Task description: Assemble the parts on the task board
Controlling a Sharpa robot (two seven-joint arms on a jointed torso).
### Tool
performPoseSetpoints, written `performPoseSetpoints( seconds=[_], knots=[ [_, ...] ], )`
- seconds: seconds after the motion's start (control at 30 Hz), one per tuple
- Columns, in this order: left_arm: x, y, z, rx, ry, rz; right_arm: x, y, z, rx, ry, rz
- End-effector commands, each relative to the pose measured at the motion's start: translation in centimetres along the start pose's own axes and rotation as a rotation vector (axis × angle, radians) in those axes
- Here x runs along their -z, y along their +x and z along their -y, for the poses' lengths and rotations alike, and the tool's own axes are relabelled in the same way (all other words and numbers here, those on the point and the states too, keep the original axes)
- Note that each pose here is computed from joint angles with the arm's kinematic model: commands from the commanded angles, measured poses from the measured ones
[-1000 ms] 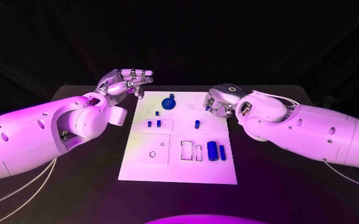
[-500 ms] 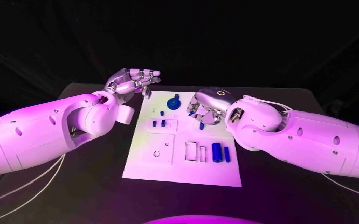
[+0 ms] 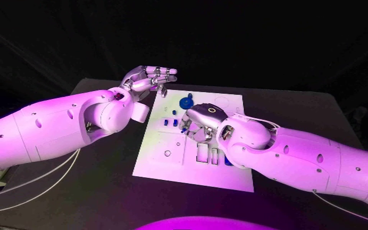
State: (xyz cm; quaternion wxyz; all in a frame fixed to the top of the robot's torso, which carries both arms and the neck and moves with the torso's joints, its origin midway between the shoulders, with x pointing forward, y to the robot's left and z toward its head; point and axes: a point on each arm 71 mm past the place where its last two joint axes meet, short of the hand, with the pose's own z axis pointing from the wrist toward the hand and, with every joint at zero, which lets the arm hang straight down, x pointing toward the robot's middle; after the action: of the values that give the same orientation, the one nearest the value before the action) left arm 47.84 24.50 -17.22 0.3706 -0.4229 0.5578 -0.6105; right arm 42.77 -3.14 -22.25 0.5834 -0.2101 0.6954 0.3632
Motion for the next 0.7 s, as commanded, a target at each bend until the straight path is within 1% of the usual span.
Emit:
performPoseSetpoints(
  seconds=[0.03, 0.3, 0.5, 0.7],
  knots=[
    [-0.06, 0.45, 0.05, 0.014, 0.003, -0.024, -0.3, 1.1, -0.4, -0.005, -0.018, -0.032],
    [-0.11, 0.61, 0.03, 0.016, 0.002, -0.028, -0.8, 2.7, -0.9, -0.016, -0.021, -0.064],
    [-0.11, 0.63, 0.02, 0.016, 0.001, -0.029, -0.9, 3.3, -1.1, -0.022, -0.026, -0.087],
    [-0.10, 0.64, 0.01, 0.016, -0.001, -0.030, -0.9, 3.6, -1.0, -0.020, -0.022, -0.102]
  ],
)
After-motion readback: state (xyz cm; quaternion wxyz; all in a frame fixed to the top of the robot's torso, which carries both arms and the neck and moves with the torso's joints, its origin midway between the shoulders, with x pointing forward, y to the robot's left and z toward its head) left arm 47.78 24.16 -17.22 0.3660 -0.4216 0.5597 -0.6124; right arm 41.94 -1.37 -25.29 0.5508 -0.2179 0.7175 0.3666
